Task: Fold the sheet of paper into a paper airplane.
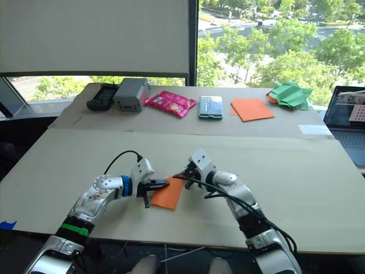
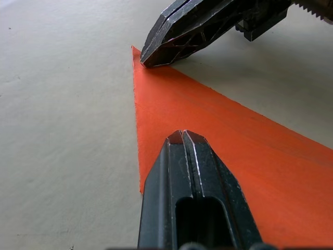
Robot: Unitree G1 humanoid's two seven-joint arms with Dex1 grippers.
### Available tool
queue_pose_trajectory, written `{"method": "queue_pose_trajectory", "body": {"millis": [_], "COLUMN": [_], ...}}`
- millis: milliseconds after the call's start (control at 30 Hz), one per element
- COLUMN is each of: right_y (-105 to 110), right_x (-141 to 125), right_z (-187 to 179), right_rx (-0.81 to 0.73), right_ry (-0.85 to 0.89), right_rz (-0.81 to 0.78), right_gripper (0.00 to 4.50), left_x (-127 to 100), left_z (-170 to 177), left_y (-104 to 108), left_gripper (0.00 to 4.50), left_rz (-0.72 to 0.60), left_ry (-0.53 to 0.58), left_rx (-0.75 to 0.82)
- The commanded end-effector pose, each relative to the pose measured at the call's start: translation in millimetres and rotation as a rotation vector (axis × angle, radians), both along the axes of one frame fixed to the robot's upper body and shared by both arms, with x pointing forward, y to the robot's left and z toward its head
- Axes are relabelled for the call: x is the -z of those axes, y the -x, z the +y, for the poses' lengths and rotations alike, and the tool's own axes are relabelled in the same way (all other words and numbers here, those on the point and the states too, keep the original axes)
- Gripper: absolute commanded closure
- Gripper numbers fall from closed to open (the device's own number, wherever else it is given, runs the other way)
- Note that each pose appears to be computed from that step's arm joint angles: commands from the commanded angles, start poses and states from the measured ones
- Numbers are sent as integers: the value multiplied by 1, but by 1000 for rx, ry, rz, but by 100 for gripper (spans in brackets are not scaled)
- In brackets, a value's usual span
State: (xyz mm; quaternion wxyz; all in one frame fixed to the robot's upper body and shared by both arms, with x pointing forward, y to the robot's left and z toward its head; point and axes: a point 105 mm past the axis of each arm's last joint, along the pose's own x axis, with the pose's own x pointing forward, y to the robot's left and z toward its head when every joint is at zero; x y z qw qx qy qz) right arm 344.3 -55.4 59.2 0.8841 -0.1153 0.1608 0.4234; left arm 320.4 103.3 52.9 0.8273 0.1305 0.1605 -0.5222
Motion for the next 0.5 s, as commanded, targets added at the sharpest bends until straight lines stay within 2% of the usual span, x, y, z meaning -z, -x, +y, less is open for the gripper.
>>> {"method": "queue_pose_trajectory", "body": {"millis": [33,300,500], "right_y": [18,41,49], "right_x": [28,33,39], "right_z": [-3,5,5], "right_rx": [-23,-101,-128], "right_ry": [50,56,86], "right_rz": [103,134,153], "right_gripper": [450,450,450], "left_x": [18,18,18], "left_z": [10,9,8], "left_y": [5,4,4], "left_gripper": [447,447,447], "left_rz": [65,65,64], "left_ry": [-62,-63,-63], "left_rx": [-23,-23,-23]}}
